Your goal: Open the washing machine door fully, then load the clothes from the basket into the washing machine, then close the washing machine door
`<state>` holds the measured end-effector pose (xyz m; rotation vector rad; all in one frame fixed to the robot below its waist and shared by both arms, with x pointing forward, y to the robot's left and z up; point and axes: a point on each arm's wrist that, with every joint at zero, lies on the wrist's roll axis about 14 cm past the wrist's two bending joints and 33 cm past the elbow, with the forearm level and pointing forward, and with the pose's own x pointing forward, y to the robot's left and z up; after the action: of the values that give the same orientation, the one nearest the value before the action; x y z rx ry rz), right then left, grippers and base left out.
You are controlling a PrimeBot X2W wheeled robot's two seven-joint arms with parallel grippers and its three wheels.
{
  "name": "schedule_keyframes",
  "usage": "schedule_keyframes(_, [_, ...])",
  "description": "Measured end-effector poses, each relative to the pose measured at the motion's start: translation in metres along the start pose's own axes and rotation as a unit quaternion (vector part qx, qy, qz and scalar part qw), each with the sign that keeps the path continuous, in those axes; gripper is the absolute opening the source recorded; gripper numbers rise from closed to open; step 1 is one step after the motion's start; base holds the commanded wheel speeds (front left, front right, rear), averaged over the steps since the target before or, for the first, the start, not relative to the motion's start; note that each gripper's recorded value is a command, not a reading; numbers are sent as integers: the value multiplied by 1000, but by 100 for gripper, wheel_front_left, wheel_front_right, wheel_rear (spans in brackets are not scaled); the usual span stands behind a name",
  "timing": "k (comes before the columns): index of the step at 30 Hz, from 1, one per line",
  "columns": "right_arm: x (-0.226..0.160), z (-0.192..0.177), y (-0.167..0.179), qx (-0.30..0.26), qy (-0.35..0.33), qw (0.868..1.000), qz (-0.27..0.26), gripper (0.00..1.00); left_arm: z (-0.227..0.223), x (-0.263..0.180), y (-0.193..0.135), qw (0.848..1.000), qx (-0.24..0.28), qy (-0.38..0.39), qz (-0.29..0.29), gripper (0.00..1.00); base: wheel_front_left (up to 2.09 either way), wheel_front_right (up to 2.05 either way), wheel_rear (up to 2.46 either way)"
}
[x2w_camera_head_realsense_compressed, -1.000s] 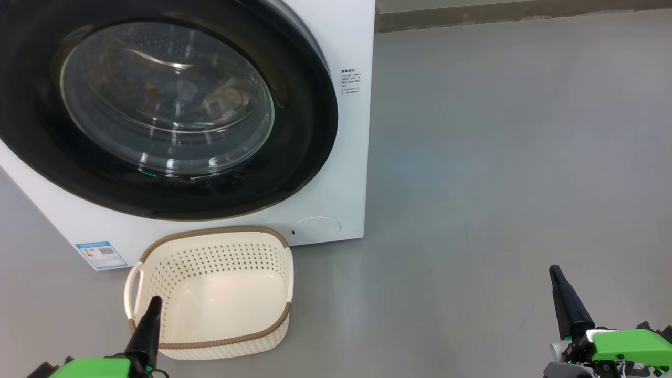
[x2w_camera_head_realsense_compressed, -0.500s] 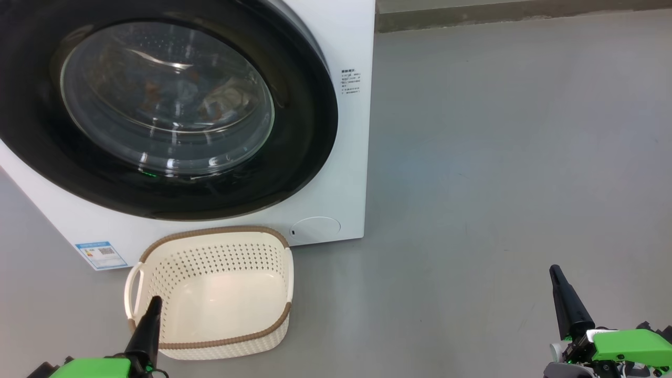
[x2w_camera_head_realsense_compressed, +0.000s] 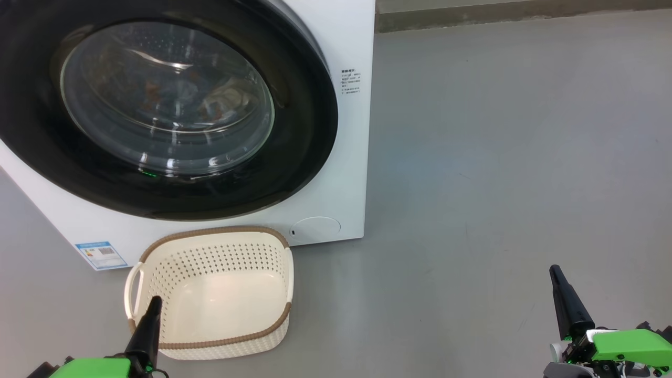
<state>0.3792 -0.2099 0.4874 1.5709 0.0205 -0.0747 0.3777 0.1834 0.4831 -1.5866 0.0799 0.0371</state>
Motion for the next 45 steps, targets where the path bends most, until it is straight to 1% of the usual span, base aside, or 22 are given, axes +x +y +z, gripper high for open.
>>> schedule_keyframes(45, [0, 0, 0, 1, 0, 1000, 0, 0, 0, 0, 0, 1000, 0, 0, 0, 0, 0, 0, 0])
